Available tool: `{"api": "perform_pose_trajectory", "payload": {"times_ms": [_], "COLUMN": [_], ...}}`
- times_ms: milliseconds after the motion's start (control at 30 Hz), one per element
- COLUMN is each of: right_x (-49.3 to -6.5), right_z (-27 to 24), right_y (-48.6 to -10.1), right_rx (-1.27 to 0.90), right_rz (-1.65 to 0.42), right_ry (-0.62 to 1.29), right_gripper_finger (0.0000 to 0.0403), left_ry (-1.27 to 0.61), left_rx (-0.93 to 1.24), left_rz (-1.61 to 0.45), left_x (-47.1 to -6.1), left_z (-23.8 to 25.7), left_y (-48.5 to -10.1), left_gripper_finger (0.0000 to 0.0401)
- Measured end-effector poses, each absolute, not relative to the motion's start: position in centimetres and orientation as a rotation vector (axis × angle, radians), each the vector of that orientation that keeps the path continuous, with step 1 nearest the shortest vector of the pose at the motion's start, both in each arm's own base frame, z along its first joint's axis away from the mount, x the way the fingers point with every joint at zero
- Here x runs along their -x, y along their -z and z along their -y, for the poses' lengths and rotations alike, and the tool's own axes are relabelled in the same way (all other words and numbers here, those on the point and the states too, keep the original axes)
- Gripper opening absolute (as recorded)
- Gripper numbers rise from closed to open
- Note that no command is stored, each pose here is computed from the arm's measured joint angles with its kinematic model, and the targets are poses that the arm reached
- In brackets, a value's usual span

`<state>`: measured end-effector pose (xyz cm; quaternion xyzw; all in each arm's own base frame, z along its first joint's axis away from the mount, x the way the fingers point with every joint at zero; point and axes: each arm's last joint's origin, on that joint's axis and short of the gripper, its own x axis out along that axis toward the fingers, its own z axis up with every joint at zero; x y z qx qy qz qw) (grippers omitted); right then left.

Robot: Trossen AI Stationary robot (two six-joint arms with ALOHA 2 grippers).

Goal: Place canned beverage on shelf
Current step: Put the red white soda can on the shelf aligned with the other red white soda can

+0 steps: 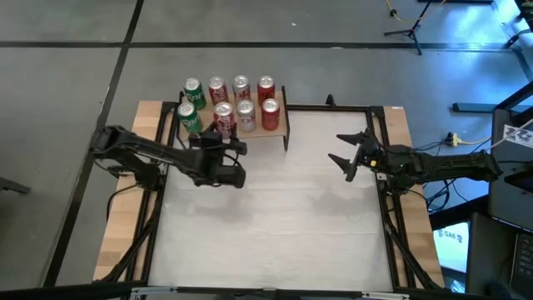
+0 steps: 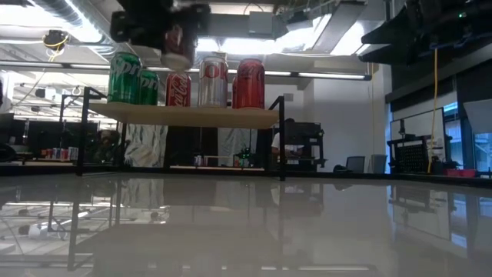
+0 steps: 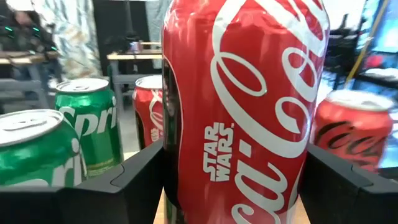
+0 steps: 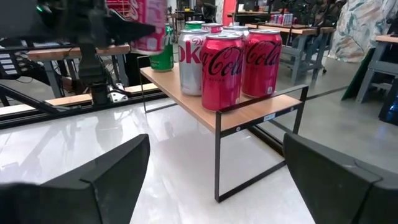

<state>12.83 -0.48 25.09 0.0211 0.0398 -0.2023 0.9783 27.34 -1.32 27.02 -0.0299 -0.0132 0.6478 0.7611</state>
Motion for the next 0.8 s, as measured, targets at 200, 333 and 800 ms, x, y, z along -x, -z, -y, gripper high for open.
{"api": "perform_pose_trajectory", "payload": {"times_ms": [200, 333, 800], "right_x": [-12.8, -12.9, -12.9], "right_z": [0.5, 0.4, 0.4], "right_y": [-25.1, -25.1, -25.1], "right_rx": [-0.043, -0.043, -0.049], "right_rz": [-0.082, -0.082, -0.081], "right_ry": [0.398, 0.380, 0.372], "right_gripper_finger": [0.0363, 0.0363, 0.0363], "left_ry": [-1.477, -1.502, -1.524], "left_rx": [0.035, 0.064, 0.148], "left_rz": [0.001, 0.009, 0.050], "left_x": [-28.1, -27.2, -25.0], "left_z": [-0.4, -1.1, -1.6], "left_y": [-25.2, -24.9, -21.3], "left_gripper_finger": [0.0283, 0.0283, 0.0283]}}
